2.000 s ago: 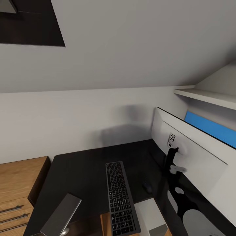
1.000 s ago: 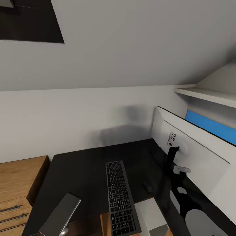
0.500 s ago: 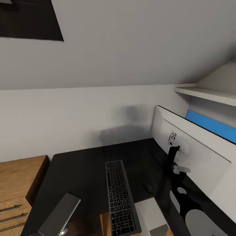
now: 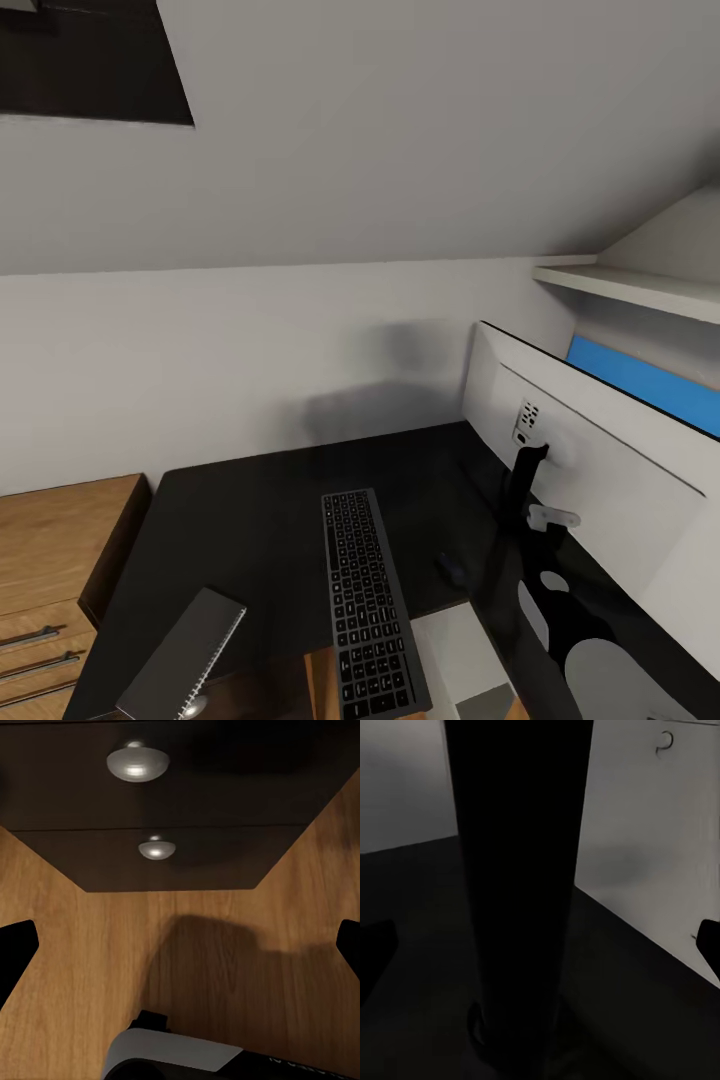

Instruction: In the bedroom, organize the workspace by keeping the computer under the desk, ensuring the monitor is on the desk, placing the keyboard on the desk next to the monitor, placing the mouse on the desk next to the keyboard, moving the folder from the swivel chair onto the desk next to the mouse, stacking the notebook on top of the folder with the pen on top of the notebook, and positioning the swivel chair next to the desk.

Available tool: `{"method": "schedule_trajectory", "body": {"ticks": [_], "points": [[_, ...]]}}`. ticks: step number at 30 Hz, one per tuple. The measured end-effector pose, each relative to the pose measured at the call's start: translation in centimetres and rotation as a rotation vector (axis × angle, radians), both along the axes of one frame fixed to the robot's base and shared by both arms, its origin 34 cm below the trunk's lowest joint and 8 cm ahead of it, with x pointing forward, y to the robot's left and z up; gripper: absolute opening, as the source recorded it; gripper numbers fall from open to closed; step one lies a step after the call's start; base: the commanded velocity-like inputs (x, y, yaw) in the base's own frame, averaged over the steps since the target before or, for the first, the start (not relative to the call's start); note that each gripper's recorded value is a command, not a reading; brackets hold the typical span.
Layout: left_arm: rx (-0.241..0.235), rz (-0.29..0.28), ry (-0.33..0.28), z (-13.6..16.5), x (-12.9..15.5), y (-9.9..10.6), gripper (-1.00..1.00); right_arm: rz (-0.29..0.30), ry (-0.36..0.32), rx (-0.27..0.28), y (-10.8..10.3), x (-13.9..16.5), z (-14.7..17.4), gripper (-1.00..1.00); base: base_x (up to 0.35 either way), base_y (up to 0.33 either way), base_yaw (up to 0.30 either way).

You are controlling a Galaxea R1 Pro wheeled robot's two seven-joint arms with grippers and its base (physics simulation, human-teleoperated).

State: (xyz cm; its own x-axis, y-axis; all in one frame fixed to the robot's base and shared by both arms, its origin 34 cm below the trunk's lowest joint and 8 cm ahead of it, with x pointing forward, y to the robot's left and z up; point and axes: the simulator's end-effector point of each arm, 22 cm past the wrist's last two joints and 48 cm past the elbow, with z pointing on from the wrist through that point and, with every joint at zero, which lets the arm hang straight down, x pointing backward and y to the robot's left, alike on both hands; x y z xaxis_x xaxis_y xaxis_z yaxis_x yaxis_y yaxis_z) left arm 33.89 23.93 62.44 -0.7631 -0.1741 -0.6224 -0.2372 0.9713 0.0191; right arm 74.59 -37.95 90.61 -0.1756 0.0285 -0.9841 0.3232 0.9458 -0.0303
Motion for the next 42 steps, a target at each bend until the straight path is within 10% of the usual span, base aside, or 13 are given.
{"method": "schedule_trajectory", "body": {"ticks": [42], "points": [[0.0,0.005,-0.001,0.01,0.0,0.1,1.0,0.004,0.0,-0.001,0.09,0.03,0.01,1.0,0.046,0.0,0.0]]}}
